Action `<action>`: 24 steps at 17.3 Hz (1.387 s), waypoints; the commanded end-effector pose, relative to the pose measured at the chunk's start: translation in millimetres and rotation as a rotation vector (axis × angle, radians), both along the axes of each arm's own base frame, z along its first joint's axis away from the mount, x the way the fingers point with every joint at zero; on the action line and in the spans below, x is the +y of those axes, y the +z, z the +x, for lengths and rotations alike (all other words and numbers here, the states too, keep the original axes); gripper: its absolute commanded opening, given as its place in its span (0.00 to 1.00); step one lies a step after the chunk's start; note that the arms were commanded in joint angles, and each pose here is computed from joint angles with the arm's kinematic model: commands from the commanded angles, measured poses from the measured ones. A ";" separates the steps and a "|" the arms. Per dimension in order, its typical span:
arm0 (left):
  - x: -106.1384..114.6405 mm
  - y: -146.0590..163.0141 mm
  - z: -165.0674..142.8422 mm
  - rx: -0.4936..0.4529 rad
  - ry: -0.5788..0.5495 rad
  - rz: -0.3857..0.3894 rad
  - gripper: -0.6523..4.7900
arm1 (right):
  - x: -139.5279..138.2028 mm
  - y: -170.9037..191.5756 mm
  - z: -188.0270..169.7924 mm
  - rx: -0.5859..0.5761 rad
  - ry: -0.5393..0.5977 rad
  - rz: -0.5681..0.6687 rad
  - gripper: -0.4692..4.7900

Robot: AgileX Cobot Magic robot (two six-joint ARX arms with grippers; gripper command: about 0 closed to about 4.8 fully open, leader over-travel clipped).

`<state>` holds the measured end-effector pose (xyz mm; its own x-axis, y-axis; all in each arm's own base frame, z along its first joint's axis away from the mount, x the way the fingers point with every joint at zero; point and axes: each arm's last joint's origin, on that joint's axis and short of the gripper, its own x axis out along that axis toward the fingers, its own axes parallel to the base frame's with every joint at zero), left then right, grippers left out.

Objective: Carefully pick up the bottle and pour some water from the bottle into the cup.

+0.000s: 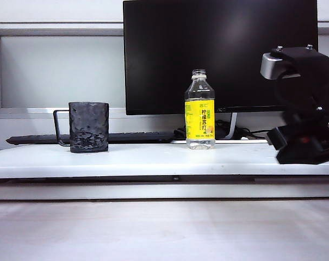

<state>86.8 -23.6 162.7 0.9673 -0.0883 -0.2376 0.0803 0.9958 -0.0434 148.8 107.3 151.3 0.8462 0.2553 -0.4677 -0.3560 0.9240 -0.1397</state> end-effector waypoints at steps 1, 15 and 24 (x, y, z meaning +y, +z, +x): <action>0.1 2.2 0.1 -0.013 0.001 -0.008 0.30 | 1.1 2.6 0.7 -0.015 0.002 0.014 0.25; 3.3 1.4 -0.8 -0.012 0.007 -0.017 0.30 | -52.4 74.3 -56.7 -0.458 -0.029 0.356 0.25; 25.8 -11.1 7.9 -0.067 0.260 -0.023 0.30 | -95.6 75.6 -68.0 -0.768 -0.377 0.389 0.25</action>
<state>93.8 2.2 153.7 0.9698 0.1632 -0.1812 -0.1777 0.9818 -0.0671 79.6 11.9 229.6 0.9533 -0.0689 0.2942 0.0332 0.9916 0.1246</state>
